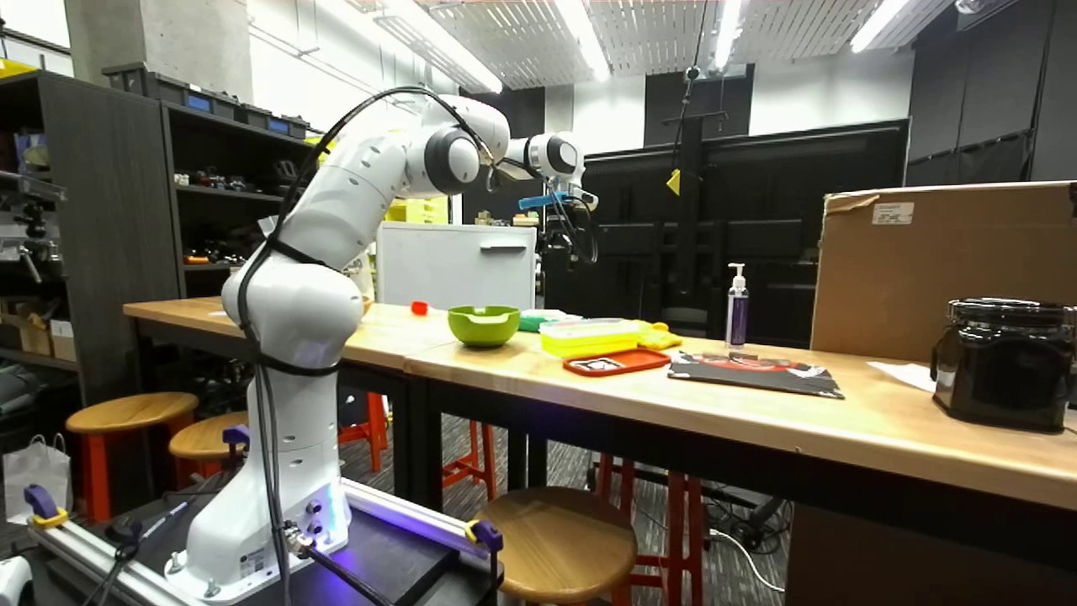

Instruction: Put the yellow cloth in the yellow bowl

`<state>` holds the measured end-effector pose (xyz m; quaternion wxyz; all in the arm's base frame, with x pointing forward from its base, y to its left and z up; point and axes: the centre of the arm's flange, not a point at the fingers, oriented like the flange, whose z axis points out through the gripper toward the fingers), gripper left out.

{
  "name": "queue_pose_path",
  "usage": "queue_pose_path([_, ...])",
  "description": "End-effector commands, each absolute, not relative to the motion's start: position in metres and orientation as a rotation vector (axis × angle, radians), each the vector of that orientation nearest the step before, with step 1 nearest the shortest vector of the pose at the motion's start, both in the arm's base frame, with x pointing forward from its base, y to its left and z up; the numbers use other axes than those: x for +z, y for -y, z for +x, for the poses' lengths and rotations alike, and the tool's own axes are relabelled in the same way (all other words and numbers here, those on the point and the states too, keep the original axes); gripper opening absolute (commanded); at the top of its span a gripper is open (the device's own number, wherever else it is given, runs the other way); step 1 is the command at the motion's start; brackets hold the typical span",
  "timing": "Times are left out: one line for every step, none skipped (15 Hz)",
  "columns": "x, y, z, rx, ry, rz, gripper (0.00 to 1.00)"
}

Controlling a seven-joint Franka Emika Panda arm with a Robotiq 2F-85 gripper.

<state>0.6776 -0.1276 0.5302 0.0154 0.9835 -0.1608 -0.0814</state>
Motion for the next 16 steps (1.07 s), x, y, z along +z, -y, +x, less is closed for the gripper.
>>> queue_pose_path([0.536,0.166,0.697,-0.292,0.31,3.09,1.0])
queue_pose_path([0.538,0.177,0.701,-0.315,0.275,3.082,1.0])
queue_pose_path([0.538,0.188,0.704,-0.329,0.254,3.077,1.0])
queue_pose_path([0.538,0.198,0.708,-0.351,0.232,3.07,1.0])
queue_pose_path([0.538,0.204,0.709,-0.37,0.235,3.059,1.0])
queue_pose_path([0.519,0.184,0.675,-0.341,0.278,3.081,1.0])
queue_pose_path([0.516,0.188,0.676,-0.345,0.277,3.08,1.0])
queue_pose_path([0.513,0.189,0.676,-0.349,0.279,3.08,1.0])
queue_pose_path([0.512,0.188,0.677,-0.353,0.279,3.08,1.0])
queue_pose_path([0.511,0.187,0.677,-0.354,0.276,3.08,1.0])
queue_pose_path([0.511,0.185,0.678,-0.353,0.272,3.081,1.0])
queue_pose_path([0.511,0.184,0.678,-0.353,0.27,3.081,1.0])
queue_pose_path([0.509,0.184,0.68,-0.34,0.265,3.073,1.0])
queue_pose_path([0.505,0.184,0.686,-0.309,0.257,3.095,1.0])
queue_pose_path([0.504,0.184,0.692,-0.281,0.244,3.116,1.0])
queue_pose_path([0.502,0.185,0.701,-0.239,0.223,3.137,1.0])
